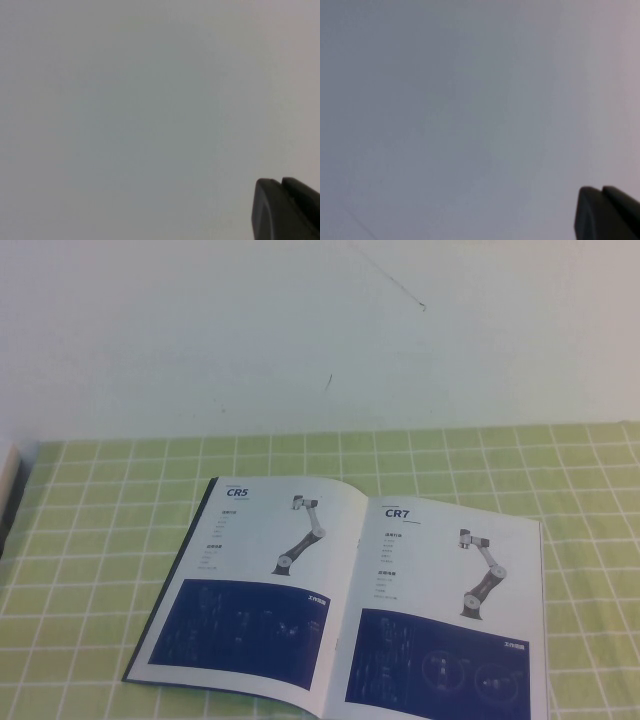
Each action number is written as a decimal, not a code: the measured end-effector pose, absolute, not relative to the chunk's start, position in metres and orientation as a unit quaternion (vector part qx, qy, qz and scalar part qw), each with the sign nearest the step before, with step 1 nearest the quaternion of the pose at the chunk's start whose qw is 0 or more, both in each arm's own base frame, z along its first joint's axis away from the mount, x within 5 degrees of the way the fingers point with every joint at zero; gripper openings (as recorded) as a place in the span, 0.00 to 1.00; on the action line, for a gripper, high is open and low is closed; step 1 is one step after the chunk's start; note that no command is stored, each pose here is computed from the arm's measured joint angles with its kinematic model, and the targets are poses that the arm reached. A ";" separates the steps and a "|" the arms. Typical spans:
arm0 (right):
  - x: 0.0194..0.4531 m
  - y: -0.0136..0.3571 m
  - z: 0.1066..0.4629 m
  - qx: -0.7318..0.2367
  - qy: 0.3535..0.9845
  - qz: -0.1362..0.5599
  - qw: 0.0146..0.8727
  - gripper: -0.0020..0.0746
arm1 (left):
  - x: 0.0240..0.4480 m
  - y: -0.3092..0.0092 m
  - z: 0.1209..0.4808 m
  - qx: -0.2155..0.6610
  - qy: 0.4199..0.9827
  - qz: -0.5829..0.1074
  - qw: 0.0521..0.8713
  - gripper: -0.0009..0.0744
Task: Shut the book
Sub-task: 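Close the open booklet and leave it lying on the table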
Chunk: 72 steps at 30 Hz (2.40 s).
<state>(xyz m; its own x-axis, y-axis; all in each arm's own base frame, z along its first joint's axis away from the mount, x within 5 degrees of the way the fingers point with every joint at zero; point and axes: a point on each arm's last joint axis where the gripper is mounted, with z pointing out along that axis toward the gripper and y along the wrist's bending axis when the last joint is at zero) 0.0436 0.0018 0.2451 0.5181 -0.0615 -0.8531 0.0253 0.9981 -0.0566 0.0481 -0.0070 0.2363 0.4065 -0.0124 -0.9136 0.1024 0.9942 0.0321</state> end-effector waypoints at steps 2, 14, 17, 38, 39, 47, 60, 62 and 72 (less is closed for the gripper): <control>0.047 0.001 0.241 -0.007 0.528 -0.013 0.849 0.02 | 0.049 -0.006 0.235 0.029 0.550 -0.043 0.834 0.01; 0.066 -0.001 0.297 0.010 0.795 -0.004 0.606 0.02 | 0.068 -0.007 0.306 -0.022 0.724 -0.091 0.684 0.01; 0.092 0.006 0.305 -0.040 0.845 0.013 0.533 0.02 | 0.092 -0.011 0.322 -0.008 0.785 -0.078 0.615 0.01; 0.250 0.117 0.196 -0.279 0.899 0.158 0.297 0.02 | 0.298 -0.045 0.268 0.111 0.941 -0.111 0.299 0.01; 0.252 0.121 0.187 -0.282 0.903 0.156 0.286 0.02 | 0.305 -0.045 0.262 0.116 0.945 -0.107 0.287 0.01; 0.261 0.131 0.123 -0.281 0.929 0.130 0.202 0.02 | 0.360 -0.050 0.227 0.117 0.963 -0.106 0.220 0.01; 0.265 0.132 0.118 -0.269 0.933 0.132 0.199 0.02 | 0.392 -0.065 0.173 0.107 0.981 -0.114 0.117 0.01; 0.265 0.132 0.118 -0.269 0.933 0.131 0.199 0.02 | 0.391 -0.071 0.171 0.114 0.982 -0.103 0.112 0.01; 0.265 0.132 0.118 -0.268 0.934 0.132 0.199 0.02 | 0.391 -0.081 0.167 0.089 0.988 -0.051 0.119 0.01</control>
